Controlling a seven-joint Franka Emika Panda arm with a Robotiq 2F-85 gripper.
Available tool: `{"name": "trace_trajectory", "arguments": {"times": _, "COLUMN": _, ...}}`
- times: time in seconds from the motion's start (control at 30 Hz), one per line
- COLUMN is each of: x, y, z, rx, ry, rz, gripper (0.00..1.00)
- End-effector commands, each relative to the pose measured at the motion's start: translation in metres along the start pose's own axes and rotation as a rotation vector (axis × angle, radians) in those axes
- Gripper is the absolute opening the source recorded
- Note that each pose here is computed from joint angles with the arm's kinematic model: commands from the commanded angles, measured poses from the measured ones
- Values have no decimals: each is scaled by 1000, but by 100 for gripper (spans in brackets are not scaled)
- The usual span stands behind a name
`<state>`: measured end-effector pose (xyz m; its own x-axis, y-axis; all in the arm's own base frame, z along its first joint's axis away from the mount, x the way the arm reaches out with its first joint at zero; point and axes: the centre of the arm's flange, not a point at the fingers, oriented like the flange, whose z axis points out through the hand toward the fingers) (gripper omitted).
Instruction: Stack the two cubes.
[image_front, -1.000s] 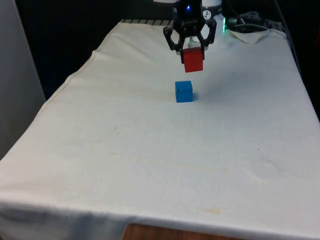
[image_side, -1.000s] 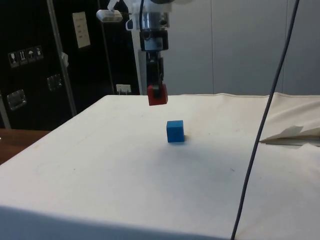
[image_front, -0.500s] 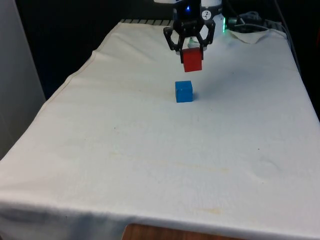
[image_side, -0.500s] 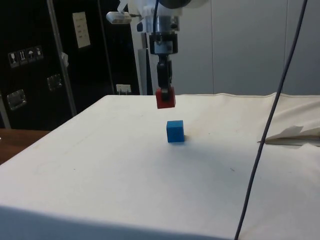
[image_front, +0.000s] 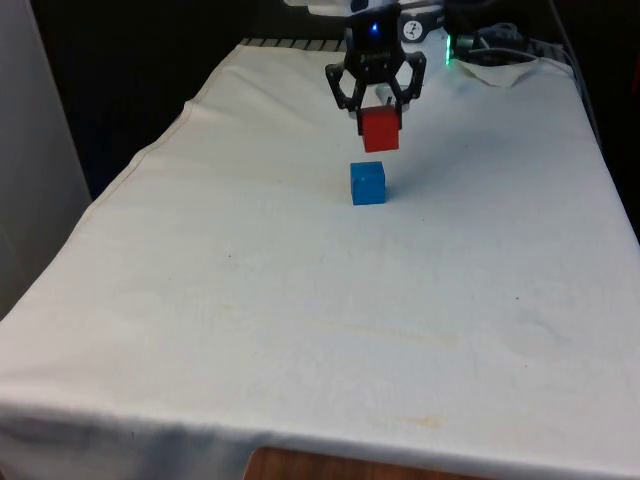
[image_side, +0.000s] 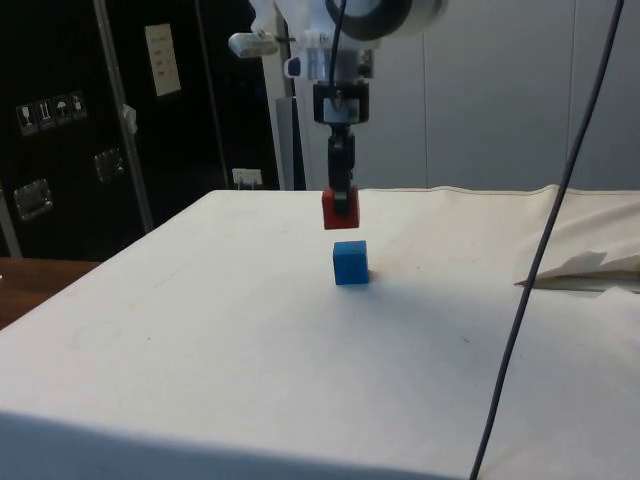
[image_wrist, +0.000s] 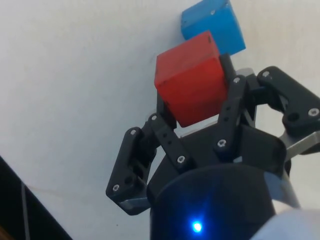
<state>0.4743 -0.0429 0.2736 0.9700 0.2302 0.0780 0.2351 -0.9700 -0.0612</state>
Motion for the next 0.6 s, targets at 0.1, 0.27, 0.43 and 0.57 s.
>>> {"name": "trace_trajectory", "arguments": {"times": 0.1, "x": -2, "y": 2, "z": 12, "rx": -11, "ry": 10, "rz": -4, "gripper": 2}}
{"name": "trace_trajectory", "arguments": {"times": 0.27, "x": -4, "y": 6, "z": 19, "rx": -15, "ry": 7, "rz": -4, "gripper": 2}}
{"name": "trace_trajectory", "arguments": {"times": 0.43, "x": -6, "y": 13, "z": 26, "rx": -21, "ry": 2, "rz": -3, "gripper": 2}}
{"name": "trace_trajectory", "arguments": {"times": 0.57, "x": -7, "y": 17, "z": 31, "rx": -25, "ry": 1, "rz": -2, "gripper": 2}}
